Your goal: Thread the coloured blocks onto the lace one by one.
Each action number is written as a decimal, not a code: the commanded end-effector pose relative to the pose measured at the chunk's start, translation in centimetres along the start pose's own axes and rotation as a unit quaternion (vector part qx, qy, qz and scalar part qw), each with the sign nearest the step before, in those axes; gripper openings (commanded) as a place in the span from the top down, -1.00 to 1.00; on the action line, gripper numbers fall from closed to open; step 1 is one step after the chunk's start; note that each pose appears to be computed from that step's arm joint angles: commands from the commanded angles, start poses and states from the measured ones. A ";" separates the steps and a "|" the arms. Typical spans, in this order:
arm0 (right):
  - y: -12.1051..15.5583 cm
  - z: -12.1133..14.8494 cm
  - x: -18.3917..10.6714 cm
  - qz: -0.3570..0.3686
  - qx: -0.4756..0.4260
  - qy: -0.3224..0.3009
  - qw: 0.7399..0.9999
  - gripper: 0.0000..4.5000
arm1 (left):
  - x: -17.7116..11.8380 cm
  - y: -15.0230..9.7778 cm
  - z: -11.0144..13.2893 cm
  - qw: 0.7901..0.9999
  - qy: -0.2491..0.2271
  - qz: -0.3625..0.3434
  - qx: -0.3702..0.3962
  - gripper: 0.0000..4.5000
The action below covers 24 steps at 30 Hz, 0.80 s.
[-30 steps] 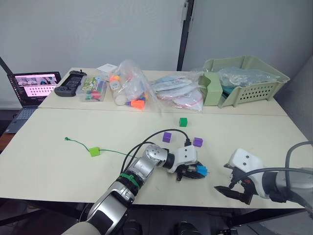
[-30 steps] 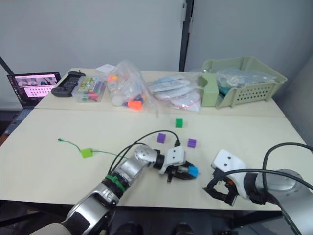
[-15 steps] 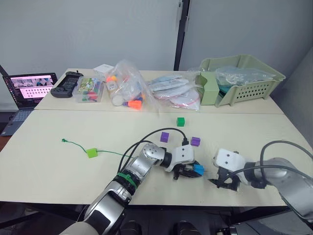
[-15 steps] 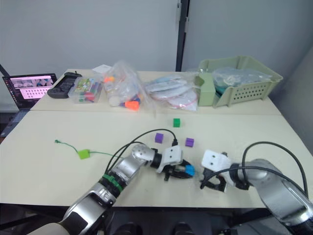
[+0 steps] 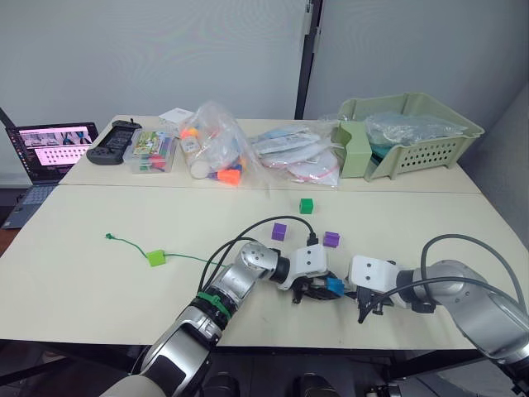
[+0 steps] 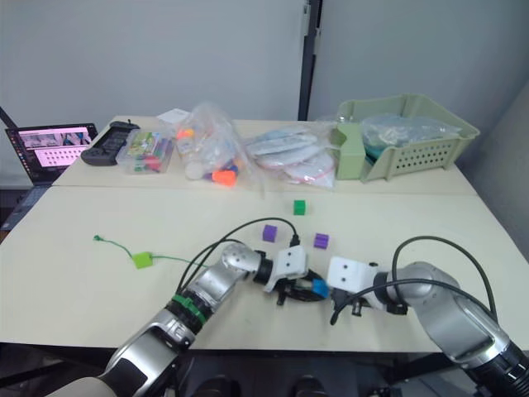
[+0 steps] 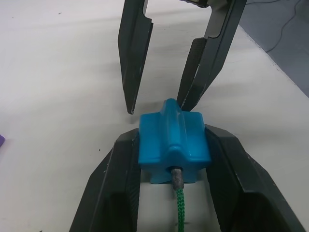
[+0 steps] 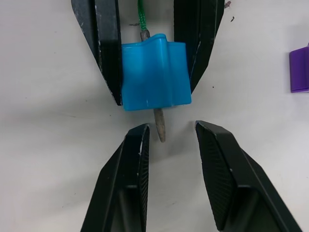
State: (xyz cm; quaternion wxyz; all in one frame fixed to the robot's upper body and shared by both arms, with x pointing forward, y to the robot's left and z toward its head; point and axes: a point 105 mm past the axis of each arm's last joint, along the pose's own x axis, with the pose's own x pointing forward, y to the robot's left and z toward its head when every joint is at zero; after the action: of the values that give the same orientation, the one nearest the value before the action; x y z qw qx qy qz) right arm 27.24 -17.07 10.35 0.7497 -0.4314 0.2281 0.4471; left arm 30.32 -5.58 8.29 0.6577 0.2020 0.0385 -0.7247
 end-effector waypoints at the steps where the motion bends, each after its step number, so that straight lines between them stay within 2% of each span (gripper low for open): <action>1: -0.2 0.9 -0.2 -0.004 -0.018 -0.010 1.000 0.40 | -0.2 0.1 0.5 1.000 -0.002 0.003 0.011 0.39; 5: -0.1 1.0 -0.1 0.000 -0.015 -0.015 1.000 0.96 | -0.2 0.2 0.5 1.000 -0.001 0.004 0.011 0.39; 6: 0.0 0.9 0.0 0.003 -0.015 -0.013 1.000 1.00 | -0.2 0.2 0.5 1.000 0.000 0.005 0.011 0.39; 15: -0.2 -0.7 -0.6 0.004 -0.004 0.008 1.000 1.00 | -1.6 0.7 0.4 1.000 0.004 0.018 0.015 0.39; 20: -0.3 -1.7 -1.2 0.005 -0.002 0.019 1.000 1.00 | -4.3 1.1 0.0 0.999 0.013 0.024 0.029 0.39; 24: -0.7 -1.6 -1.1 0.008 -0.007 0.015 1.000 1.00 | -8.8 2.0 -0.7 0.998 0.026 0.048 0.031 0.39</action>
State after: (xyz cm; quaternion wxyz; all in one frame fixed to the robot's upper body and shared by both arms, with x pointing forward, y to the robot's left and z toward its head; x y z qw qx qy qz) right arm 26.99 -18.77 10.07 0.7394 -0.4336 0.2440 0.4536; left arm 32.63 1.65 9.31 0.6801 0.2430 0.0534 -0.6896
